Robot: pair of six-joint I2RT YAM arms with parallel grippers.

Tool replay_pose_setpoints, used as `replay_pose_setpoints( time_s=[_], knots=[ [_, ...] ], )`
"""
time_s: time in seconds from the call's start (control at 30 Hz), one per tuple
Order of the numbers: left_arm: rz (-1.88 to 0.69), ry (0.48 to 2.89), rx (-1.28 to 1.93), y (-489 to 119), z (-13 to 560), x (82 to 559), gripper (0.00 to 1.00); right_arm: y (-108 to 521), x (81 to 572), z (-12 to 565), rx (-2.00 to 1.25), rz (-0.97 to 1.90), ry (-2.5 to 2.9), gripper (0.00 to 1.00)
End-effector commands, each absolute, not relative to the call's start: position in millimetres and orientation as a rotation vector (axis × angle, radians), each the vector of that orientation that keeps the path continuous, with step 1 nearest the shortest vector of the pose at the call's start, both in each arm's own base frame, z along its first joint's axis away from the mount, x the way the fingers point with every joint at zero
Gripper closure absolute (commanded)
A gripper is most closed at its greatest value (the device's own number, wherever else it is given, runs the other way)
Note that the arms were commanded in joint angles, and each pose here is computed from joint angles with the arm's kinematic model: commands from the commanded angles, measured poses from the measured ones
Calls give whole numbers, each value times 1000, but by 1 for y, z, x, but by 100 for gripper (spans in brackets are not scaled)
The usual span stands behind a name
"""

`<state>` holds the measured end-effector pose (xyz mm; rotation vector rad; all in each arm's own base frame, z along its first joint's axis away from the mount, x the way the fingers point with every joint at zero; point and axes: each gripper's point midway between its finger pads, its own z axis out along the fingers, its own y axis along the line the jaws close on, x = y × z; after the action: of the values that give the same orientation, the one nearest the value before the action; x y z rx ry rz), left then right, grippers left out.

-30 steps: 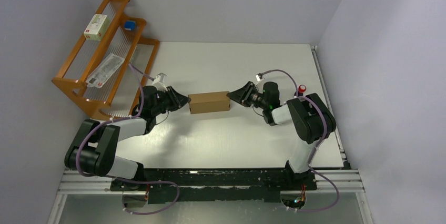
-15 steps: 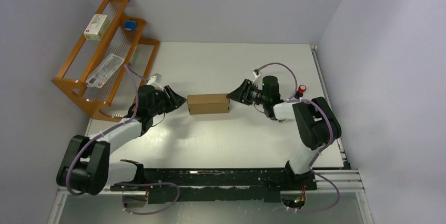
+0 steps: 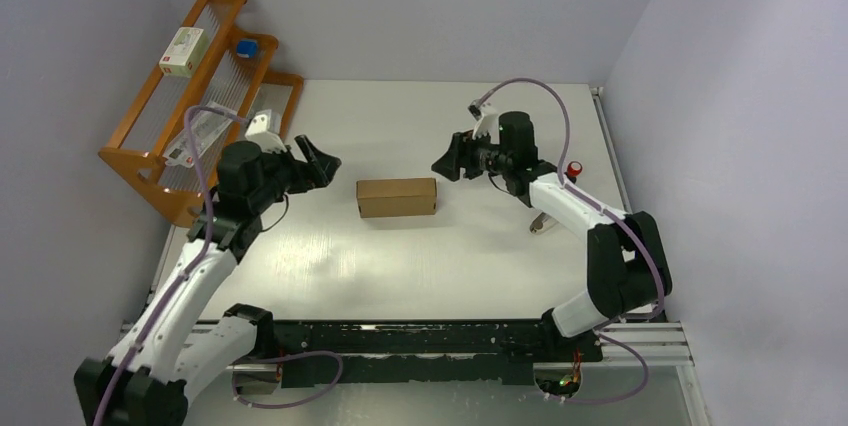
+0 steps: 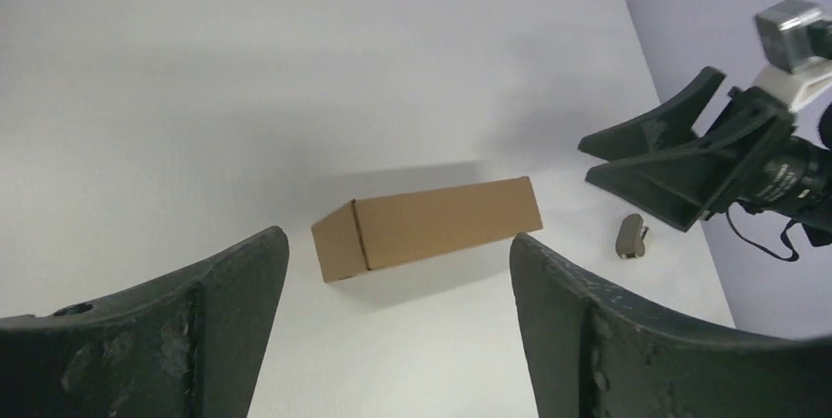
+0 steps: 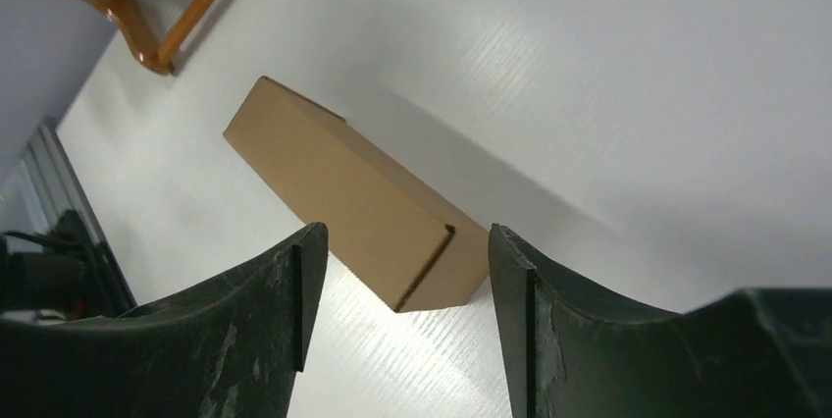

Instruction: Fold the paper box

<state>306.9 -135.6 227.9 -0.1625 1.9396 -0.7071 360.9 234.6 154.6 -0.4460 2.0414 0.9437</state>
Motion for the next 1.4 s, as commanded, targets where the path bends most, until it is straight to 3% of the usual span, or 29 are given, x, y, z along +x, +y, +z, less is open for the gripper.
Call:
replay_pose_setpoints(
  time_s=[0.0,0.07,0.23,0.6,0.8,1.07,1.37],
  knots=[
    [-497,1915,-38,-106,262,284,7,250,350,169,-711,806,1958,34],
    [-424,1899,-8,-95,273,278,2,262,349,169,-816,711,1938,34],
    [-342,1878,105,-92,277,269,2,297,343,160,-1048,622,1924,32],
    [-78,1858,-2,-54,260,268,2,360,328,124,-1413,465,1968,29],
    [-47,1853,-19,-49,259,263,2,371,329,107,-1484,440,1990,24],
    [-43,1860,-15,-50,257,263,2,367,332,84,-1550,365,2028,29],
    [-51,1854,-10,-51,257,262,2,361,337,106,-1533,312,1979,26]
  ],
)
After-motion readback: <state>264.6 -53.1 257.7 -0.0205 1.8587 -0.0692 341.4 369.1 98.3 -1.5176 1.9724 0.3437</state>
